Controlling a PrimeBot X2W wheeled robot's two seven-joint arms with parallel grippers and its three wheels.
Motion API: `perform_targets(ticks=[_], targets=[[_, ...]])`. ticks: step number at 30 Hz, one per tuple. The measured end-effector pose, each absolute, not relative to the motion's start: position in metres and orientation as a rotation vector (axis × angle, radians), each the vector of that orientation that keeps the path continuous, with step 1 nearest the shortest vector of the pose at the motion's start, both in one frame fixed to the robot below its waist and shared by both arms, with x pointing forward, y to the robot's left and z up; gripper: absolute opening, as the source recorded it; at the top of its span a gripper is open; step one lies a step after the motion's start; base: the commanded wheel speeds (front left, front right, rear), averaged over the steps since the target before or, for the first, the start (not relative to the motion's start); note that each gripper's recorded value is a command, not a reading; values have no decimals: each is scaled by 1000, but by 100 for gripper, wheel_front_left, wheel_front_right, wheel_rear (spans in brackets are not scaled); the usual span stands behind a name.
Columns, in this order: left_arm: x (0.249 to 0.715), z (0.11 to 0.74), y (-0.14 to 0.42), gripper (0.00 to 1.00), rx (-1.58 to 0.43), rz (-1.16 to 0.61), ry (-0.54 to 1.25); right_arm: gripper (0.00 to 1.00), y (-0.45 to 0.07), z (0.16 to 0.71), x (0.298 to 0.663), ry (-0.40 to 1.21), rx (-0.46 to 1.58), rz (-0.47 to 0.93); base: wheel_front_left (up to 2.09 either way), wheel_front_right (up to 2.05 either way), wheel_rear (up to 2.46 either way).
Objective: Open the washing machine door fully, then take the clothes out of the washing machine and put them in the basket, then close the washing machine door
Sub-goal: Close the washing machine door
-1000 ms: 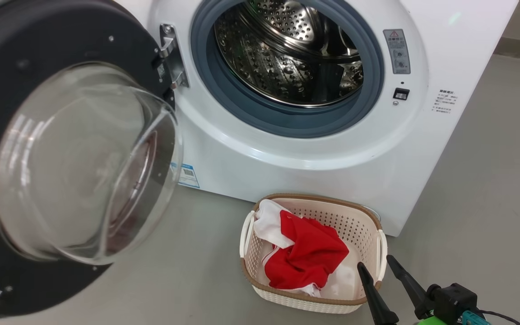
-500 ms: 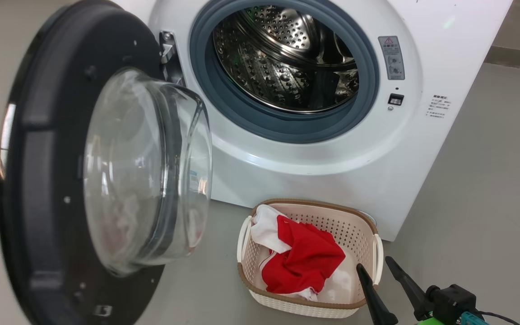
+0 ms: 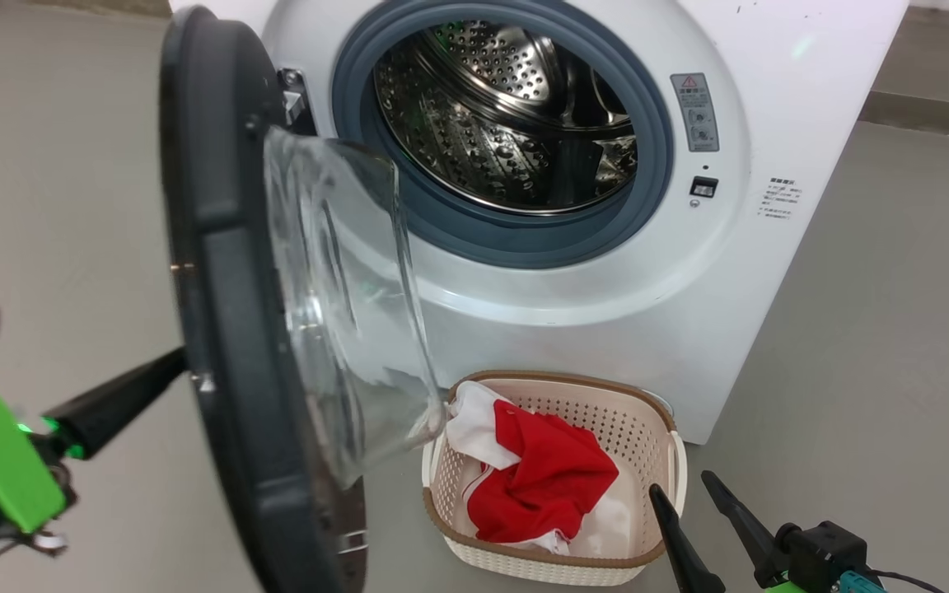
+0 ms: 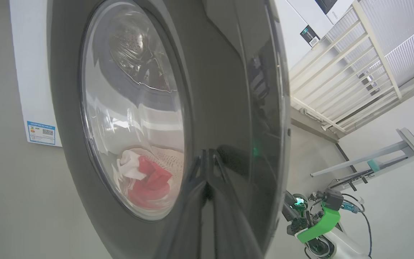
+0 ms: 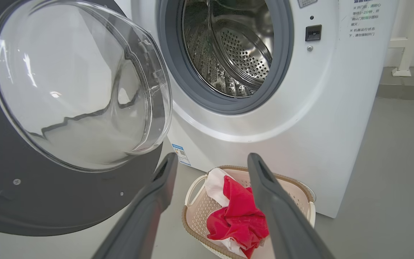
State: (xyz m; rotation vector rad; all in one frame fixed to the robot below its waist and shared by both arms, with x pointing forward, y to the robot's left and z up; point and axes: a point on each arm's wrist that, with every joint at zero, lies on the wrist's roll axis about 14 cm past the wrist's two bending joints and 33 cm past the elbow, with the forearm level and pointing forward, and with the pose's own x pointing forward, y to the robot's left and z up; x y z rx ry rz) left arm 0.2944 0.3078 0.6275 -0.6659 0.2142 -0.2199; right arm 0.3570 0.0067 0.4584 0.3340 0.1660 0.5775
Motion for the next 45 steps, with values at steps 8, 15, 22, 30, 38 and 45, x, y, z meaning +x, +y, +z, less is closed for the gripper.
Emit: perform_targets(ticks=[8, 15, 22, 30, 38, 45], targets=[[303, 630, 300, 0, -669, -228, 161, 100, 2, 460, 356, 160, 333, 564, 0, 0, 0], [291, 601, 324, 13, -748, -95, 114, 100, 2, 462, 354, 153, 329, 568, 0, 0, 0], [267, 560, 339, 29, -809, 39, 104, 100, 6, 462, 348, 158, 322, 585, 0, 0, 0], [239, 505, 331, 75, -856, 155, 139, 100, 15, 467, 345, 148, 315, 617, 0, 0, 0], [222, 472, 329, 100, -828, 250, 138, 100, 28, 471, 340, 146, 323, 657, 0, 0, 0], [212, 448, 317, 100, -825, 298, 129, 100, 38, 478, 339, 133, 332, 688, 0, 0, 0]])
